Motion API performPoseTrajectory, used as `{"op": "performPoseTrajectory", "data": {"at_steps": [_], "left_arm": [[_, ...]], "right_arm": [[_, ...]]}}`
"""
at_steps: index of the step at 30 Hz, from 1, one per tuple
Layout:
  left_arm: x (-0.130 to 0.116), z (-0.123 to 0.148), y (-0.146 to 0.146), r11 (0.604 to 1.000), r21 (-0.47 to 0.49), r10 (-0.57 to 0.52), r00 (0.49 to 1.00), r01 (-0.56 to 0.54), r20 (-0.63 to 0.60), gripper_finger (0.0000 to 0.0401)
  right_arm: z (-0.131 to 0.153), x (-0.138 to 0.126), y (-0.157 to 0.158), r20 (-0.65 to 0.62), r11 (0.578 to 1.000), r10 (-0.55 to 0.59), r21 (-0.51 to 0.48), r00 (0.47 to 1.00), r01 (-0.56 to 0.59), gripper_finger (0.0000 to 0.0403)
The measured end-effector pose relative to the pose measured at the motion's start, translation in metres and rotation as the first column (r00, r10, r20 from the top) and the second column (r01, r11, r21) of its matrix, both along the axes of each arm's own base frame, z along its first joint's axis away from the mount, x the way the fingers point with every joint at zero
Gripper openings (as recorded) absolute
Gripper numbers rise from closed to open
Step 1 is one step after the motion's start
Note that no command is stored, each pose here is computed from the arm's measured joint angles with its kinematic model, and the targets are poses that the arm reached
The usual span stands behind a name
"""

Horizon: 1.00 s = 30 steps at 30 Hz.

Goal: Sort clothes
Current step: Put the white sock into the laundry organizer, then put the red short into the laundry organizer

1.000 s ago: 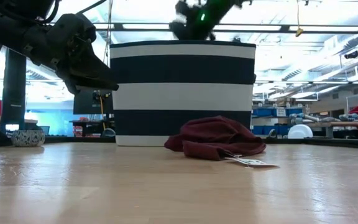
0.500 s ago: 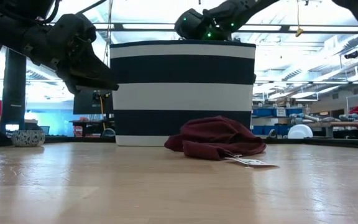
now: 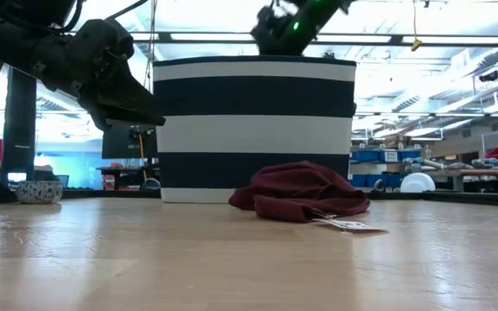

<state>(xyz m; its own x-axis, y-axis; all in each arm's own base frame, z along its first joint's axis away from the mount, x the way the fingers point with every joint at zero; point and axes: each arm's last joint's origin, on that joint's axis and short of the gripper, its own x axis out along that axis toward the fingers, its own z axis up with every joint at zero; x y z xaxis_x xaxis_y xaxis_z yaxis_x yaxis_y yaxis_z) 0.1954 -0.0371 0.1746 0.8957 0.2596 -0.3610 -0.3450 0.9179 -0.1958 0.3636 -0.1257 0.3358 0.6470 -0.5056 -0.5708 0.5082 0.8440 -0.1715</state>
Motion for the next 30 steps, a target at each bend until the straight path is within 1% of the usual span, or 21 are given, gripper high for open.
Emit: {"op": "performPoseTrajectory", "data": {"at_steps": [4, 7, 11, 16, 19, 22, 26, 30], "left_arm": [[0.0, 0.0, 0.0, 1.0, 0.0, 0.0, 1.0, 0.0, 0.001, 0.0172], [0.0, 0.0, 0.0, 1.0, -0.003, 0.001, 1.0, -0.001, 0.004, 0.0172], [0.0, 0.0, 0.0, 1.0, -0.006, -0.002, 1.0, 0.002, 0.003, 0.0172], [0.0, 0.0, 0.0, 1.0, -0.007, -0.002, 1.0, 0.002, 0.003, 0.0172], [0.0, 0.0, 0.0, 1.0, -0.008, -0.002, 1.0, 0.002, 0.004, 0.0172], [0.0, 0.0, 0.0, 1.0, -0.008, -0.001, 1.0, 0.002, 0.005, 0.0172], [0.001, 0.001, 0.0, 1.0, -0.011, -0.001, 1.0, 0.001, 0.015, 0.0172], [0.001, 0.002, 0.0, 1.0, -0.015, -0.001, 1.0, 0.001, 0.029, 0.0172]], "right_arm": [[0.027, -0.019, 0.014, 0.048, 1.0, 0.019, -0.013, 0.999, -0.019, 0.0215], [0.04, -0.036, 0.027, 0.044, 1.0, 0.017, 0.018, 0.999, -0.018, 0.0213], [0.05, -0.059, 0.046, -0.008, 0.997, 0.025, 0.071, 1.0, -0.025, 0.0207], [0.052, -0.083, 0.076, -0.039, 0.989, 0.059, 0.137, 0.998, -0.053, 0.0203], [0.047, -0.094, 0.095, -0.039, 0.982, 0.087, 0.174, 0.995, -0.079, 0.0203], [0.037, -0.102, 0.114, -0.052, 0.977, 0.118, 0.182, 0.992, -0.107, 0.0203], [0.013, -0.109, 0.137, -0.096, 0.981, 0.11, 0.169, 0.989, -0.093, 0.0203], [-0.019, -0.106, 0.156, -0.114, 0.978, 0.129, 0.18, 0.985, -0.107, 0.0203]]}}
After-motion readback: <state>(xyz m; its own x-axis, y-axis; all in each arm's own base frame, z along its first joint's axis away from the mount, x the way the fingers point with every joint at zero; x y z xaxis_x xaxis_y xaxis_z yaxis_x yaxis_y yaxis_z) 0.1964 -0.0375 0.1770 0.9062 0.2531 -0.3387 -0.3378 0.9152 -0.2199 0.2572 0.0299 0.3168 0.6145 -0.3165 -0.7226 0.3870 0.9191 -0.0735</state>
